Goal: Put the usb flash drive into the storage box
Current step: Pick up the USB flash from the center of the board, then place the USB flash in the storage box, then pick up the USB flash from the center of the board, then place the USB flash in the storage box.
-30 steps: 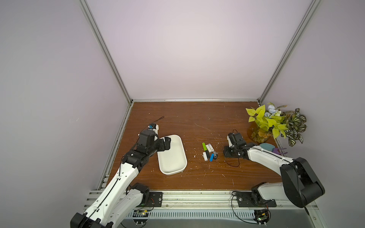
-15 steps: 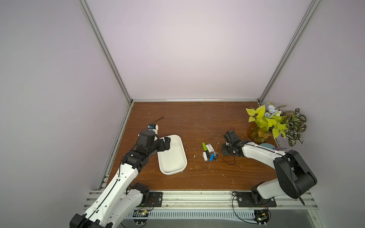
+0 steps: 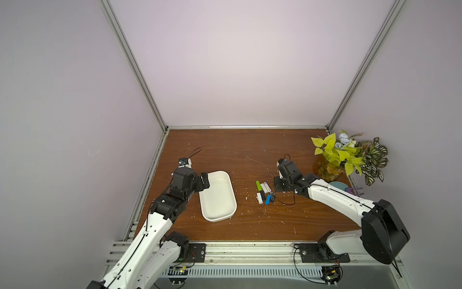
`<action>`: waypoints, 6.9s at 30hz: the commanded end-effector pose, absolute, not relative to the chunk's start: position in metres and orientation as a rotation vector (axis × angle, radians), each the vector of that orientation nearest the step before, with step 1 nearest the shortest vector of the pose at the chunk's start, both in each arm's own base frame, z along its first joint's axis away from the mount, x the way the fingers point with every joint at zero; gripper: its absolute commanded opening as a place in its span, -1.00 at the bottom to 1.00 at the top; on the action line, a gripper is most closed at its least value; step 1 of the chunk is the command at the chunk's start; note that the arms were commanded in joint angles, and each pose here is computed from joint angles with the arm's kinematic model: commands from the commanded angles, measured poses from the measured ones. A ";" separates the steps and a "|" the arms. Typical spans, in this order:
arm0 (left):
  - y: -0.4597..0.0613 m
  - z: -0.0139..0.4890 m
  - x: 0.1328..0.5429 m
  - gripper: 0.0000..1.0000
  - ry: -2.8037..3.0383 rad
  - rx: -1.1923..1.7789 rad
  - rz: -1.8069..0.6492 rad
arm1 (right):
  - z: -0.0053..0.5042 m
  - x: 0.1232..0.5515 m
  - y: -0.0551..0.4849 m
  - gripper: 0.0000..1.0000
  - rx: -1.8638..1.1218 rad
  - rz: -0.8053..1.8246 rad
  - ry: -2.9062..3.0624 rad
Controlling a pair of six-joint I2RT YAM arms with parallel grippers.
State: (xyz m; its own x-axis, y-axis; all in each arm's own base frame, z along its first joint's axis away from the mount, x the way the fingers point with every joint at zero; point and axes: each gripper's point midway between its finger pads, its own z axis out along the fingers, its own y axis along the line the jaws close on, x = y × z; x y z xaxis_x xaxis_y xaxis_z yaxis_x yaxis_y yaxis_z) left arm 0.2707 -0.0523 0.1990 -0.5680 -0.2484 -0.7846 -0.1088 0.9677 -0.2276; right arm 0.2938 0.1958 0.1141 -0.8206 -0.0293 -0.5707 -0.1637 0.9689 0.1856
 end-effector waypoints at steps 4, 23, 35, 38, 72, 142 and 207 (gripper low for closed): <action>-0.038 0.229 0.261 0.99 2.081 -0.291 -0.167 | 0.178 0.273 0.310 -0.89 -0.379 0.723 2.348; -0.036 0.241 0.256 1.00 2.016 -0.284 -0.190 | 0.106 0.278 0.480 -0.82 -0.573 0.585 2.481; -0.039 0.238 0.257 1.00 2.035 -0.269 -0.198 | 0.069 0.324 0.466 -0.76 -0.414 0.180 2.477; -0.038 0.240 0.256 1.00 2.023 -0.270 -0.202 | 0.063 0.328 0.464 -0.72 -0.405 0.126 2.481; -0.199 0.227 0.253 0.63 2.201 0.158 -0.476 | 0.168 0.355 0.114 -0.01 0.207 0.246 2.198; -0.369 0.019 0.252 -0.36 2.614 0.433 -0.047 | 0.071 0.345 0.055 -0.04 0.460 0.336 2.312; -0.197 0.131 0.236 -0.99 2.426 -0.008 -0.172 | 0.073 0.348 0.071 -0.03 0.406 0.442 2.322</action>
State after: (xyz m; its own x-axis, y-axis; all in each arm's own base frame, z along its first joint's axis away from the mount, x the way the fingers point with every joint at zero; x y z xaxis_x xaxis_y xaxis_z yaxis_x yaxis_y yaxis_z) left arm 0.2450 -0.2180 0.1585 -0.7189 -0.0301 -0.6944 0.1164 0.9797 -0.1630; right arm 0.3394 0.0667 0.0602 -0.7071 0.4127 -0.5742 0.1987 0.8953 0.3988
